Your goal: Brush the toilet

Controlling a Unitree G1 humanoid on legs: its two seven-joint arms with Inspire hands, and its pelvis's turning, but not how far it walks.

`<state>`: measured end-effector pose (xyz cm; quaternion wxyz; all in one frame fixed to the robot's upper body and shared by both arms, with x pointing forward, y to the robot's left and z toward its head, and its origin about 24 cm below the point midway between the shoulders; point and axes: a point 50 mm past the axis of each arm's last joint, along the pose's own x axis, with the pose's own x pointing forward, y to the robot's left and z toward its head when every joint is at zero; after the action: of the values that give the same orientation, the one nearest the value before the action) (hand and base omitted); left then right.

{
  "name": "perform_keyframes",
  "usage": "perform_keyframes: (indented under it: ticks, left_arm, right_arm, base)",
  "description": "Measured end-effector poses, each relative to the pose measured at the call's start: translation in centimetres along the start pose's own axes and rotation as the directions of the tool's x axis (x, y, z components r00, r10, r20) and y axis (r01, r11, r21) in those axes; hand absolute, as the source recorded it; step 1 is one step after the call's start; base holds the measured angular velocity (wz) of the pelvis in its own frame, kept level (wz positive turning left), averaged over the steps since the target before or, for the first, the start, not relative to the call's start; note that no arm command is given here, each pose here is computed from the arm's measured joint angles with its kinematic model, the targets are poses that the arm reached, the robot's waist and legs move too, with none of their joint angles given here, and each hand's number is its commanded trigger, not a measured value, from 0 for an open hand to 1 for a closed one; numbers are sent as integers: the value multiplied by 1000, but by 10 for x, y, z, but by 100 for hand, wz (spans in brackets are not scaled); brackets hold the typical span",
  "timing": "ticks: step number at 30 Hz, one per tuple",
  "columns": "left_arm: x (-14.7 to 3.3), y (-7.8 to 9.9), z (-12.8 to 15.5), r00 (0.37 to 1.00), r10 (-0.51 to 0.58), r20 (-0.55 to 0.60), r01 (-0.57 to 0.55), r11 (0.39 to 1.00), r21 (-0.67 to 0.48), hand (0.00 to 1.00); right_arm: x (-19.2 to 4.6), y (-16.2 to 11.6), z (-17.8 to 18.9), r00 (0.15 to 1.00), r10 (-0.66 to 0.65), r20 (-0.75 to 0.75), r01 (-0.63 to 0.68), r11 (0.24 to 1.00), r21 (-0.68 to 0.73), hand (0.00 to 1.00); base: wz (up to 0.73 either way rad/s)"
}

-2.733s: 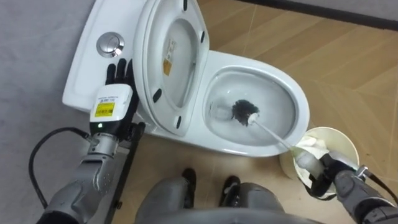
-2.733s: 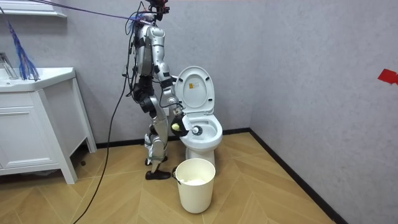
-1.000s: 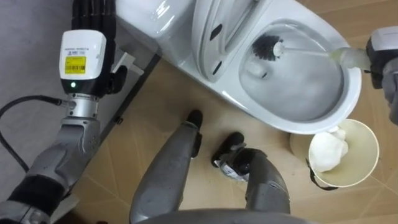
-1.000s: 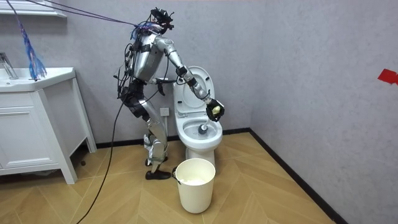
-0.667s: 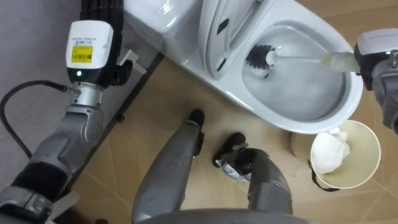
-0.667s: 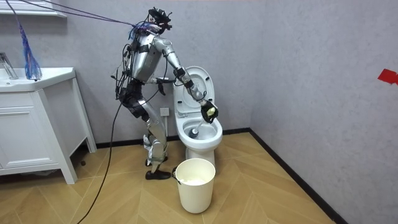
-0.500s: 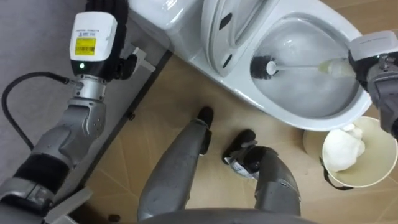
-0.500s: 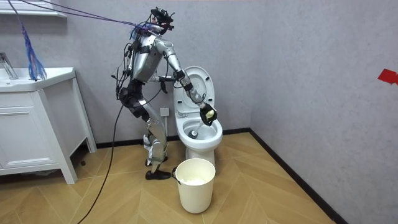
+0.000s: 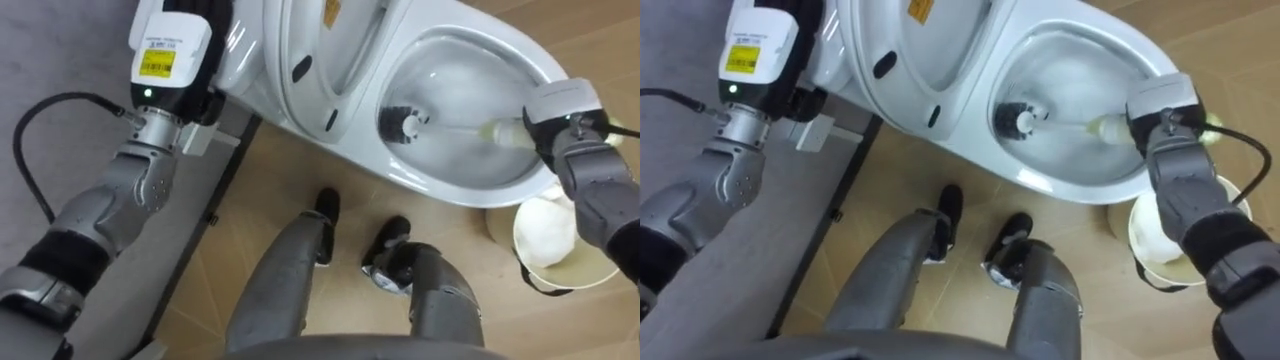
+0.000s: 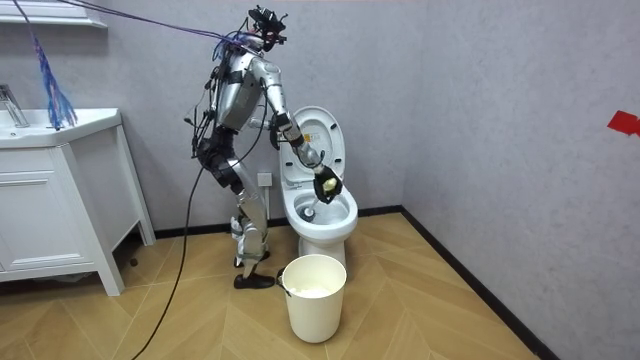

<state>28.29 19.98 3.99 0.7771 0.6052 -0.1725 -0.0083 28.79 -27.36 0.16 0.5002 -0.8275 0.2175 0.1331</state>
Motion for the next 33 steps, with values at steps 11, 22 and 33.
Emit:
perform_keyframes:
  ticks: [11, 22, 33]
  left_arm:
    - [11, 24, -18, 1000, 10, 21, -12, 995, 102, 0]
    - [16, 33, -19, 999, -27, 31, 20, 982, 190, 0]
    - [23, 12, 0, 994, -103, 20, 100, 989, 111, 0]
  right_arm:
    - [31, -52, -31, 999, -52, -4, 51, 970, 236, 100]
    - [32, -83, -46, 978, -207, -35, 210, 963, 169, 100]
    - [27, -45, -47, 987, -148, -62, 150, 988, 29, 100]
  base:
    - [-2]
    - [3]
    - [-1]
